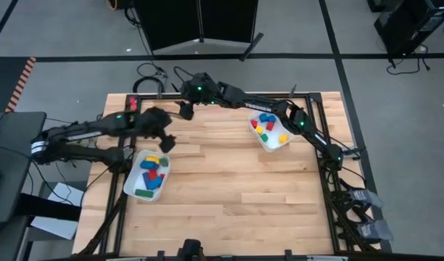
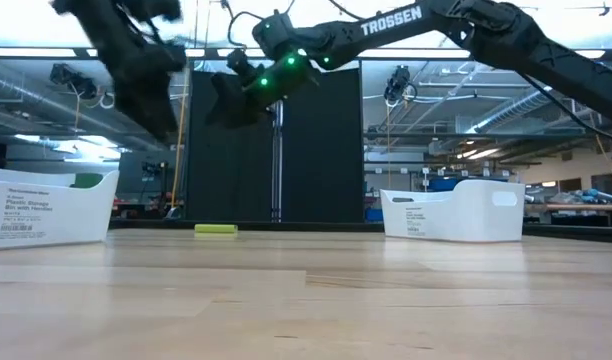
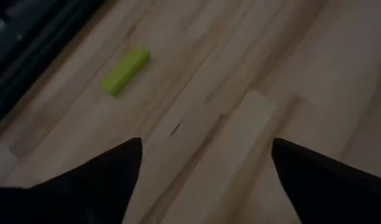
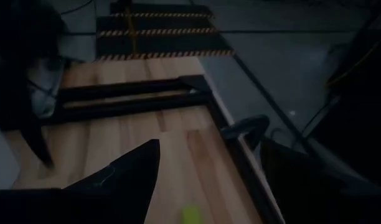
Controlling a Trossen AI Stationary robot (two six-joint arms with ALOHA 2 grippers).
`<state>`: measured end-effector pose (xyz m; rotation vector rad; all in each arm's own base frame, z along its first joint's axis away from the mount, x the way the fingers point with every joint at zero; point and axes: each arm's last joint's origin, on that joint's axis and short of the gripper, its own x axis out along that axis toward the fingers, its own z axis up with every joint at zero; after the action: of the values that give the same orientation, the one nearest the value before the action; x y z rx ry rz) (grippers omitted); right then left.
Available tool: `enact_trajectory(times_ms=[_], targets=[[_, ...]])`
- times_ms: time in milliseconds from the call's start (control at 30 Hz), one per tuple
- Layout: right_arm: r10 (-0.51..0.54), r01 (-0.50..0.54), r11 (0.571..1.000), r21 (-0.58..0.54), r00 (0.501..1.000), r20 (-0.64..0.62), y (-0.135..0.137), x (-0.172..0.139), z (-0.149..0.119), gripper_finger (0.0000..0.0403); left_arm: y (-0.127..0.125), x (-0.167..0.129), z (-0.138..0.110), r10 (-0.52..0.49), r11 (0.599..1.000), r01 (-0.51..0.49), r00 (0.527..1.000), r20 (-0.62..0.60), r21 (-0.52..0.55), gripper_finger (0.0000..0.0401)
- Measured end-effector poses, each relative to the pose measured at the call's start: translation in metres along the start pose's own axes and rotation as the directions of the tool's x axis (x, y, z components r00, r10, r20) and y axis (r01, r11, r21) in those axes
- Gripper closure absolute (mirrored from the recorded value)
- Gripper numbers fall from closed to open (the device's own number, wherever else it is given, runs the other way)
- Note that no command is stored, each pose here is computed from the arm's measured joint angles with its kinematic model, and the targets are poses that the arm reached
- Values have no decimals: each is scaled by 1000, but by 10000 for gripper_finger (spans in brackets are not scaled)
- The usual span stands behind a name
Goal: Sort blocks by size
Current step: Put the large light green block into the left white bin
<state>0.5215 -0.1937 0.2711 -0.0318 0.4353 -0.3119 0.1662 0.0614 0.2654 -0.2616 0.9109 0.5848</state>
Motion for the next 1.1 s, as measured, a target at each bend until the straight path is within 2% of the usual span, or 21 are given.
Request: enact_trajectory(times_ms=[133, 267, 400, 500, 633, 733, 833, 933, 1100], targets=[[-44, 44, 999, -10, 999, 19, 3, -12, 3, 121, 13, 31, 19, 0, 1000, 2, 999, -44, 29, 77], [-140, 140, 990, 2, 988, 69, 5, -38, -15, 121, 28, 53, 36, -1, 998, 3, 1000, -29, 60, 108], [-215, 204, 976, 71, 953, 215, 10, -98, -46, 121, 48, 71, 53, 39, 994, -32, 998, -57, 108, 121], [-243, 225, 970, 93, 927, 286, 24, -146, -69, 121, 61, 95, 69, 16, 986, 10, 988, -151, 167, 123], [-248, 235, 969, 79, 930, 271, 46, -193, -96, 121, 70, 133, 91, 43, 955, 57, 945, -323, 292, 123], [-258, 247, 966, 77, 923, 286, 61, -222, -105, 121, 74, 158, 108, 89, 925, 77, 908, -410, 372, 123], [-257, 252, 966, 54, 923, 286, 78, -241, -116, 121, 77, 178, 120, 104, 905, 112, 876, -470, 409, 122], [-261, 263, 964, 33, 917, 302, 92, -256, -119, 121, 79, 194, 124, 134, 894, 123, 844, -519, 430, 122], [-256, 280, 959, -28, 910, 327, 108, -274, -118, 121, 84, 213, 117, 138, 885, 158, 809, -571, 438, 122]])
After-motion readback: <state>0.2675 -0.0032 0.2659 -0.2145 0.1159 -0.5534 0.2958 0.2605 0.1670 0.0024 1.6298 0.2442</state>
